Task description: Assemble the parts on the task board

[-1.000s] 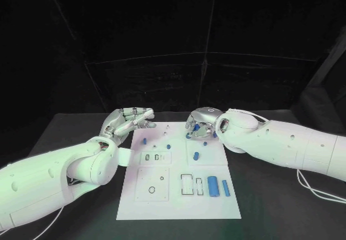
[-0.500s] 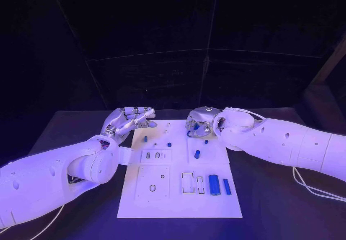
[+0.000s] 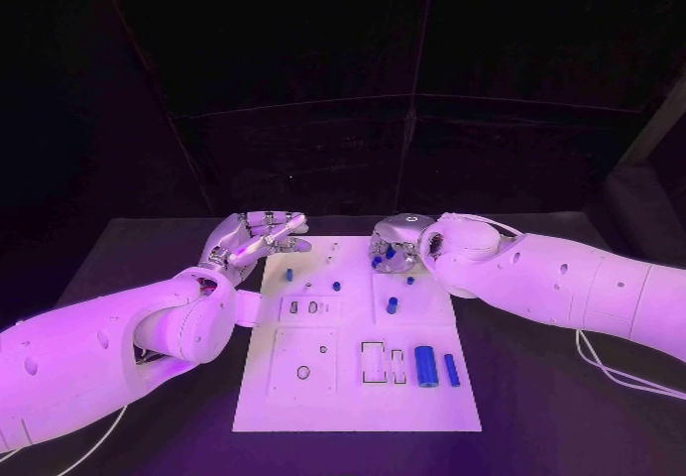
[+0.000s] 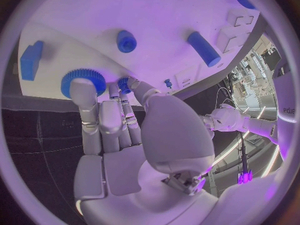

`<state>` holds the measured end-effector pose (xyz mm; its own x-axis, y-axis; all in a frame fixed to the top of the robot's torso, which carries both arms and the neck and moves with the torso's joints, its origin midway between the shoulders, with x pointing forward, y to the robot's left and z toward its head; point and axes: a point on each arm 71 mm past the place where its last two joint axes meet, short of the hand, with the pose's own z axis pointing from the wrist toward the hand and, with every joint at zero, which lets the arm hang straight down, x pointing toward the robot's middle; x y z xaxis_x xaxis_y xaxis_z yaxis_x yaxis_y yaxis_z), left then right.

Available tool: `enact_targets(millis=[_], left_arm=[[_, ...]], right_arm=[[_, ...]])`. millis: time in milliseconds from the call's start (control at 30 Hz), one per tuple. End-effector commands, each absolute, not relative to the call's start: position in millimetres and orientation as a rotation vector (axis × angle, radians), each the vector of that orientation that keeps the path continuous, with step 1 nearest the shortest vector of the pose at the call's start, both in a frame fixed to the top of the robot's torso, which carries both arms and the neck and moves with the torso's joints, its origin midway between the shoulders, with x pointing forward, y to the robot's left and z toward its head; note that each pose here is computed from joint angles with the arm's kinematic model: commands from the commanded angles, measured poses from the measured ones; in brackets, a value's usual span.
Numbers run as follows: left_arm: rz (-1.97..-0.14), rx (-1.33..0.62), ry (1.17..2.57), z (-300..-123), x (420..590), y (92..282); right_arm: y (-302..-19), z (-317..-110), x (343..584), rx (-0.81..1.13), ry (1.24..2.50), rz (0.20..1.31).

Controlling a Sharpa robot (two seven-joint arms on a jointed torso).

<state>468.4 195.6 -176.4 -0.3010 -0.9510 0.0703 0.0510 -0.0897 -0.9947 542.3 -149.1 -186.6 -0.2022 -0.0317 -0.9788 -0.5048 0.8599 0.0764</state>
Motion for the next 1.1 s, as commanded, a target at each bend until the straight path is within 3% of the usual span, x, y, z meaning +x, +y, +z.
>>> enact_targets(millis=[33, 300, 800, 1100], left_arm=[[-1.539, -1.049, 1.350, -175.1, 468.5, 194.5], [-1.534, -1.058, 1.367, -176.4, 469.1, 194.0], [-1.532, -1.061, 1.372, -176.4, 469.3, 195.4], [-1.537, -1.059, 1.373, -176.0, 469.7, 194.1]], right_arm=[[-148.8, -188.0, 542.7, -0.431, 1.765, 0.432], [-145.9, -187.5, 543.0, -0.431, 1.755, 0.441], [-143.5, -168.9, 537.7, -0.339, 1.535, 0.535], [-127.3, -166.0, 543.5, -0.301, 1.490, 0.560]])
